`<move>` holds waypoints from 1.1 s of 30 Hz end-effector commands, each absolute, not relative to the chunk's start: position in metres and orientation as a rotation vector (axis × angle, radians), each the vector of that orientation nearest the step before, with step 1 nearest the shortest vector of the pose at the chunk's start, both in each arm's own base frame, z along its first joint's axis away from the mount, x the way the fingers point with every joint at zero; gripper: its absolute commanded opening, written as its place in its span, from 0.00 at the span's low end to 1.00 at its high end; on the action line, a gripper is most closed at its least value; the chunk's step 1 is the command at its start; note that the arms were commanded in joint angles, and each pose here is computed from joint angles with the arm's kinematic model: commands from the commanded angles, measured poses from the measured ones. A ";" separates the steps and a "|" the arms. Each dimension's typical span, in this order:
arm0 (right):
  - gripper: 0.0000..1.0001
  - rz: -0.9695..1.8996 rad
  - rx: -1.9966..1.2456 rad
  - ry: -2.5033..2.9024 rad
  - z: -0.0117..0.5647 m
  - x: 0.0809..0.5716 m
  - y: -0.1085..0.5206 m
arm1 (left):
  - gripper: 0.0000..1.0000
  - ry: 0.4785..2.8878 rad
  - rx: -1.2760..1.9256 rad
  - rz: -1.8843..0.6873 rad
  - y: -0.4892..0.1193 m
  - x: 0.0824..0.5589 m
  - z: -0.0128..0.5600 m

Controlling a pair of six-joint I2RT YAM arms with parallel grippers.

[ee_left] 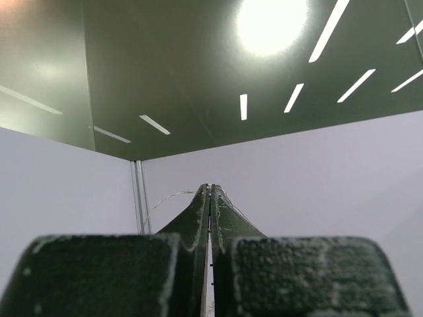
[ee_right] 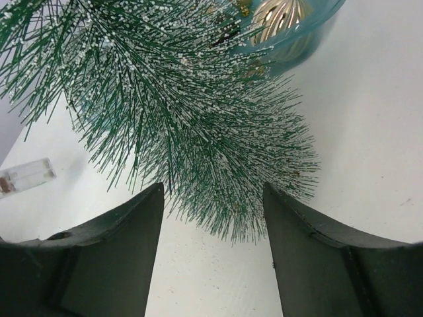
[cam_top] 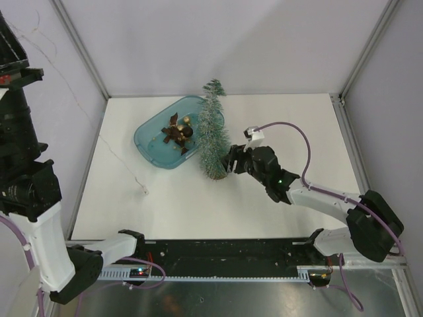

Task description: Decorate the small christmas tree

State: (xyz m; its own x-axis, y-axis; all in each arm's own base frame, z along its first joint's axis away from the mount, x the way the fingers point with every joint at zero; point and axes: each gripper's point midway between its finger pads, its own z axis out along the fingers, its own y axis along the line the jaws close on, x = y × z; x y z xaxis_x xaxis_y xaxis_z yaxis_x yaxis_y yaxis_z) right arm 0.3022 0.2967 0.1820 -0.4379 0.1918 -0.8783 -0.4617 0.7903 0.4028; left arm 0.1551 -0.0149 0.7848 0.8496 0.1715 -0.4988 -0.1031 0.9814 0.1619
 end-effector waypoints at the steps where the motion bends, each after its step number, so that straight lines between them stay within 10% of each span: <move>1: 0.64 0.850 -0.172 1.787 0.214 0.314 0.313 | 0.01 0.565 0.155 0.129 -0.021 0.166 0.776; 17: 0.03 0.850 -0.150 1.806 0.202 0.320 0.316 | 0.00 0.587 0.184 0.155 -0.024 0.174 0.767; 33: 0.00 0.782 -0.168 1.825 0.207 0.295 0.303 | 0.00 0.600 0.188 0.151 -0.026 0.180 0.764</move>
